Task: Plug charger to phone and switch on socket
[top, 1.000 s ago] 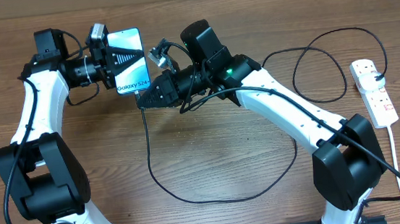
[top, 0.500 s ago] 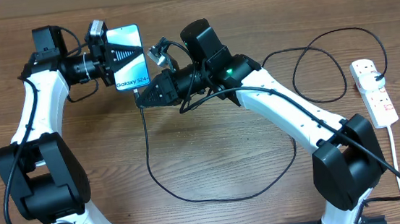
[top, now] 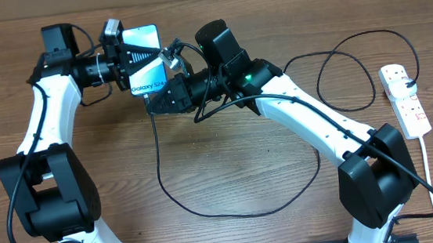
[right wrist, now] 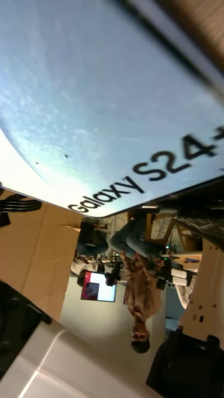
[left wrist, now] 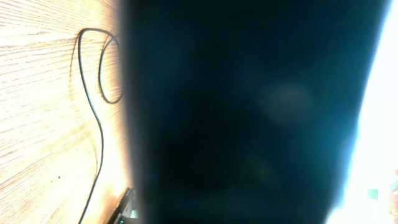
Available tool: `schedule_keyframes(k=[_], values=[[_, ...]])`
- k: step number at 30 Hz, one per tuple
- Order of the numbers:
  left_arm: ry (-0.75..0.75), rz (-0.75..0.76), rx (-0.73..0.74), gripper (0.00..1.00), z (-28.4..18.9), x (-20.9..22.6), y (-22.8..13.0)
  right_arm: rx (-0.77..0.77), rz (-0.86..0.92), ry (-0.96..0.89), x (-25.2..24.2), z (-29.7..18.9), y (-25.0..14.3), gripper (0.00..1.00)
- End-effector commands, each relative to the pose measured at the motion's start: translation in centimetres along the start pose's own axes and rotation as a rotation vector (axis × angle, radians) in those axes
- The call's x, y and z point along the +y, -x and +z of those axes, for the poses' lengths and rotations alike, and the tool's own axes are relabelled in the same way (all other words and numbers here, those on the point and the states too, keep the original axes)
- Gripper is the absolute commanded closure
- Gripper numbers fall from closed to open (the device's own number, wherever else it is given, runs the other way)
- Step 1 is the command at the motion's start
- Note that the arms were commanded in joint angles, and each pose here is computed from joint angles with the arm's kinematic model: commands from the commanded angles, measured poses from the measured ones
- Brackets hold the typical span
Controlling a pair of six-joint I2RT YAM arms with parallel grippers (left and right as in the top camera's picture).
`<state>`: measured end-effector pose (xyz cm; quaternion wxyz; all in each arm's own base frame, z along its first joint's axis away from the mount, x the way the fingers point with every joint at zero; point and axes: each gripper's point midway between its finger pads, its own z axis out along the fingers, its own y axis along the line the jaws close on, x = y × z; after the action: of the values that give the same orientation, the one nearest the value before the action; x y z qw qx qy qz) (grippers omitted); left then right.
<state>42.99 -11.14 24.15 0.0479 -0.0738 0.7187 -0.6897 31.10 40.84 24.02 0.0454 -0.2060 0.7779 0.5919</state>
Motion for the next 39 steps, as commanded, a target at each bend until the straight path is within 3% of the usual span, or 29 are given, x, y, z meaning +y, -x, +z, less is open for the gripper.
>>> schedule_keyframes(k=[1, 39], values=[[-0.044, 0.014, 0.037, 0.96, 0.2, -1.6, -0.9, -0.033, -0.004, -0.011, 0.5, -0.4, 0.8, 0.96], [-0.051, 0.072, 0.042, 0.96, 0.2, -2.6, 0.0, -0.021, 0.014, 0.049, 1.1, -1.7, 1.2, 0.96]])
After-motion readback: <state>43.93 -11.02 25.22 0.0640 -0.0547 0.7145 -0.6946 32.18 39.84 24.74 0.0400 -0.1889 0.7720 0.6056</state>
